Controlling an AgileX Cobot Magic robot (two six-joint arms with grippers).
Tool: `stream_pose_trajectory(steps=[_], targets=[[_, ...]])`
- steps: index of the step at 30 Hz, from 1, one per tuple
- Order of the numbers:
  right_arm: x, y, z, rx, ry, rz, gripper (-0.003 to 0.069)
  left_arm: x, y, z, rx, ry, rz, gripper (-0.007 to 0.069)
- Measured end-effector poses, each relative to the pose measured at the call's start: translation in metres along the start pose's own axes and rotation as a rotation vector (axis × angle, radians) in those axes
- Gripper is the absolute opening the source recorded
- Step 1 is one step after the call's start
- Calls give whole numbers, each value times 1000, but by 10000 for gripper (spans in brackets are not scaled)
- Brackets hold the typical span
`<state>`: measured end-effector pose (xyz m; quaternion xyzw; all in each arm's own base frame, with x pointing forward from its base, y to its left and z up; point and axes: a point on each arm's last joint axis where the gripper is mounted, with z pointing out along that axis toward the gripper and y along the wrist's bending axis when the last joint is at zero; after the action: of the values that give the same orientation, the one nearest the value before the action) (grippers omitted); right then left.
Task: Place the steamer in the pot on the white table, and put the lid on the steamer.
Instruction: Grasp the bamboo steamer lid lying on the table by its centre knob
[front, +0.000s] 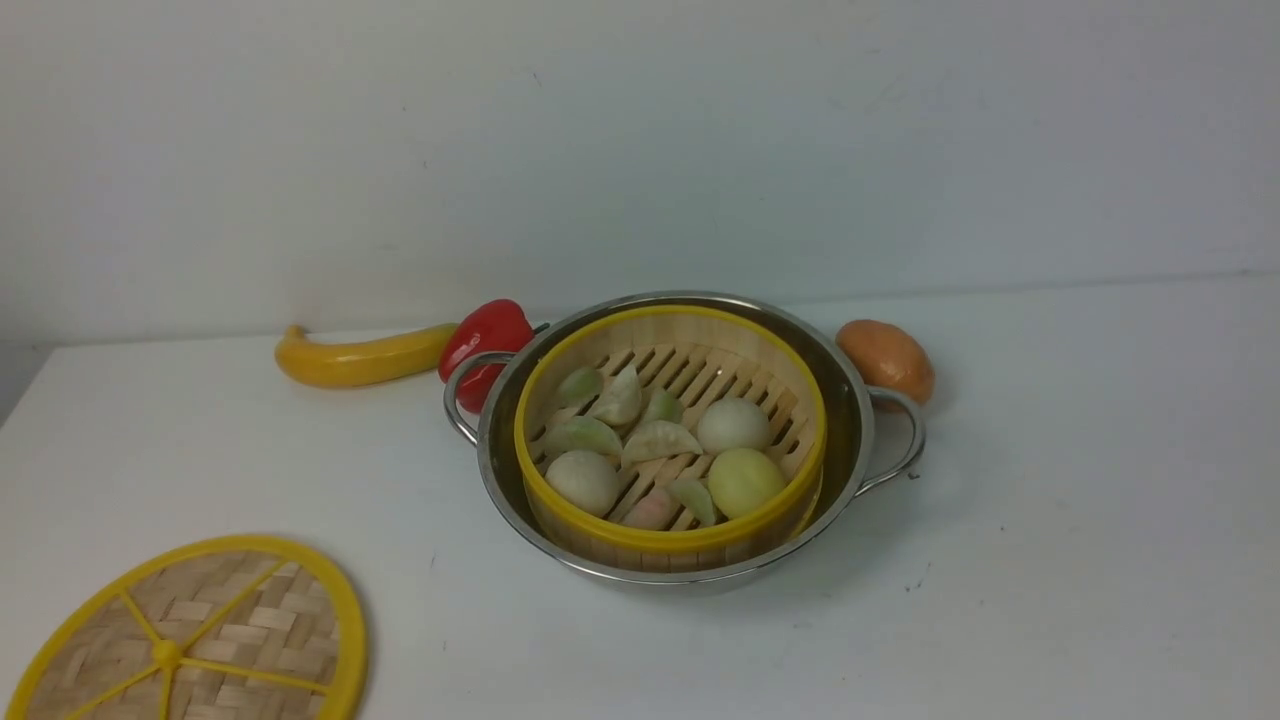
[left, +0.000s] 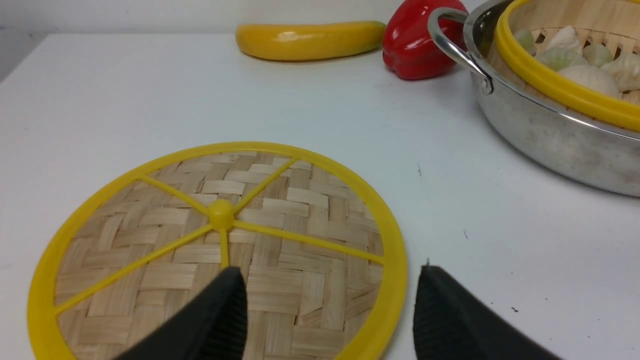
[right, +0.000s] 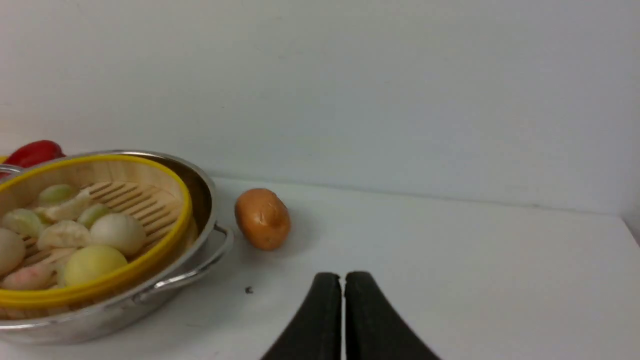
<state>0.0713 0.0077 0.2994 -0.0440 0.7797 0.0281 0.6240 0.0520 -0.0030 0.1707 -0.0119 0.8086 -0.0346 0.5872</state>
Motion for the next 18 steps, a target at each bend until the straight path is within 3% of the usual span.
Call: stream_pose_trajectory(steps=[18], targets=[[91,-2,-3,71,-31,-7,24,0,0,0,0,0,0,421]])
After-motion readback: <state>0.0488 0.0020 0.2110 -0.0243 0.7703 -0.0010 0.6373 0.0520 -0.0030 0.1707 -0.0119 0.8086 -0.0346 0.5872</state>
